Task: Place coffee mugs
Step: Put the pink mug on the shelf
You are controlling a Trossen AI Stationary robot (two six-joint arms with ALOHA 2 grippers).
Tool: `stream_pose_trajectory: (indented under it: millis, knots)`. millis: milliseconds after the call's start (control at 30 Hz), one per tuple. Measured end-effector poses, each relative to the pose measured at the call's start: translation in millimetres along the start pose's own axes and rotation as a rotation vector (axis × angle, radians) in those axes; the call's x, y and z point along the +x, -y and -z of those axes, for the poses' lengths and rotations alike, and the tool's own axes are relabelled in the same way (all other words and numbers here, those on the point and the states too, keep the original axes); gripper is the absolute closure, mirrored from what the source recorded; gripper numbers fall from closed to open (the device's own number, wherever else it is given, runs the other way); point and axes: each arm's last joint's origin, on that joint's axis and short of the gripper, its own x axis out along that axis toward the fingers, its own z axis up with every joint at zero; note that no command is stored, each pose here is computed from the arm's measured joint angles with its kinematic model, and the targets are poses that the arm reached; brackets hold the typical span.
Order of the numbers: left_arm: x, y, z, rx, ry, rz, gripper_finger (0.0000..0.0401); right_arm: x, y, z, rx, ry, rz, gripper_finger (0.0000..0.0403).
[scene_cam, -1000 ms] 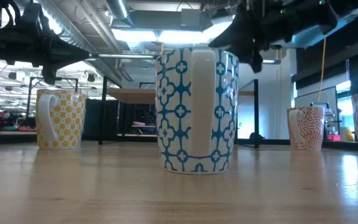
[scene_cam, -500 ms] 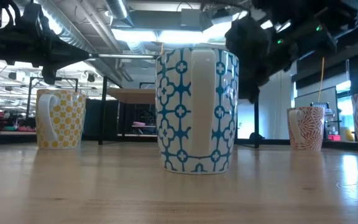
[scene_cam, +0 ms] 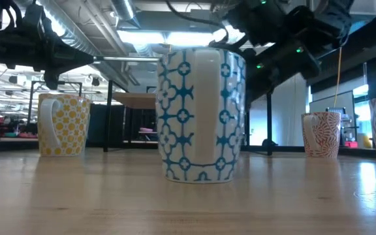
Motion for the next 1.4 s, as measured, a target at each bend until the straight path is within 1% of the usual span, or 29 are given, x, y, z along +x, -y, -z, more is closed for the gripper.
stream_pose_trajectory:
  millis: [233,400,467,667,867,967,1100,1400]
  knots:
    - [0,0,0,0.000,0.001,0.000,0.0392,4,2,-1,-0.002,0.038,0.092,0.0219]
    - [0,0,0,0.002,0.001,0.000,0.0392,7,2,0,0.001,0.060,0.091,0.0219]
    - [0,0,0,0.020,0.001,0.000,0.0392,9,3,3,0.000,0.062,0.106,0.0219]
    - [0,0,0,0.025,0.002,0.000,0.0392,19,5,7,0.016,0.146,0.155,0.0219]
    - [0,-1,-1,0.064,0.022,-0.034,0.0392,24,6,10,0.024,0.161,0.153,0.0219]
    - [0,0,-3,0.058,0.038,-0.032,0.0392,24,7,9,0.023,0.191,0.183,0.0220]
    - [0,0,-4,0.055,0.044,-0.030,0.0392,23,7,6,0.011,0.220,0.203,0.0238]
    - [0,-1,-4,0.084,0.057,-0.057,0.0392,24,8,8,0.006,0.204,0.213,0.0310]
